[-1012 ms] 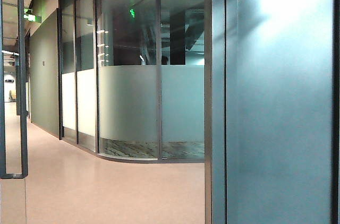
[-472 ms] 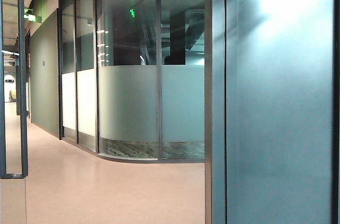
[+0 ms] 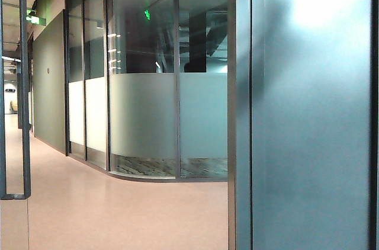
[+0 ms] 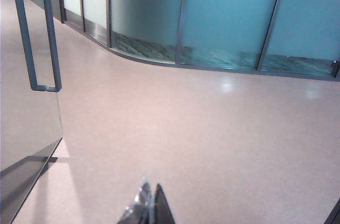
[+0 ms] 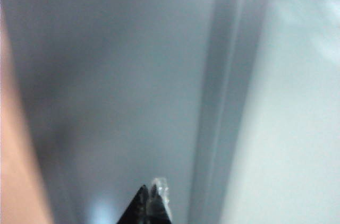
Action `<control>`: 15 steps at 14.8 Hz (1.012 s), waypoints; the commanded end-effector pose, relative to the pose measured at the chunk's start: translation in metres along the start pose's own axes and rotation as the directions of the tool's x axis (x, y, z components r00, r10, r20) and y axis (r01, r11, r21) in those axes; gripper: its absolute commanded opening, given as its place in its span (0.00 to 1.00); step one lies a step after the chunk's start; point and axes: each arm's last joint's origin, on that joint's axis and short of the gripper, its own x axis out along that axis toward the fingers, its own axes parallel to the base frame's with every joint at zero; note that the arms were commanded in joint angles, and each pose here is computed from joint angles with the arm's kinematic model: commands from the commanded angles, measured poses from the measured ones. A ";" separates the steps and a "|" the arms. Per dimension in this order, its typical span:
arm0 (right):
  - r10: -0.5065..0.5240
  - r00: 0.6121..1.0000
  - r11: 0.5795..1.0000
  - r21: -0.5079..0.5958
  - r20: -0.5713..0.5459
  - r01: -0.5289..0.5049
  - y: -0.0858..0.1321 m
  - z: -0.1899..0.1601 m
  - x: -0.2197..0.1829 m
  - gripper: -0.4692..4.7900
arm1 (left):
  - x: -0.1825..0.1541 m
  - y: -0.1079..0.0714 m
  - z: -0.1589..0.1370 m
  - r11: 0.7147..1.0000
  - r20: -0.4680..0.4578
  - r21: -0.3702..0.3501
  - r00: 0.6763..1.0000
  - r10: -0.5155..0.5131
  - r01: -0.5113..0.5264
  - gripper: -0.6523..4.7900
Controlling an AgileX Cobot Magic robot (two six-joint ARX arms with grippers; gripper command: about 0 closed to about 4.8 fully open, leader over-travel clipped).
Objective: Raise the arm to find the leftmost switch on the wall and turn off the lights.
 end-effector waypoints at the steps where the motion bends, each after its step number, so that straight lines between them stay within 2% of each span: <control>1: -0.058 0.998 0.998 0.005 0.008 0.058 -0.005 -0.044 0.008 0.09 | 0.000 0.000 0.002 1.000 0.012 0.001 1.000 -0.003 0.003 0.11; 4: -0.059 0.997 0.998 0.038 0.042 0.057 -0.004 -0.086 0.010 0.09 | 0.000 0.000 0.002 1.000 0.012 0.001 1.000 -0.003 0.003 0.11; 7: -0.057 0.995 0.996 0.075 0.087 0.050 -0.004 -0.109 0.012 0.09 | 0.000 0.000 0.002 1.000 0.012 0.001 1.000 -0.003 0.003 0.11; 10: -0.052 0.995 0.994 0.104 0.083 0.043 -0.003 -0.123 0.013 0.09 | 0.000 0.000 0.002 1.000 0.012 0.001 1.000 -0.003 0.003 0.11; 15: -0.054 0.997 0.994 0.102 0.062 0.048 -0.004 -0.126 0.013 0.09 | 0.000 0.000 0.002 1.000 0.012 0.001 1.000 -0.003 0.003 0.11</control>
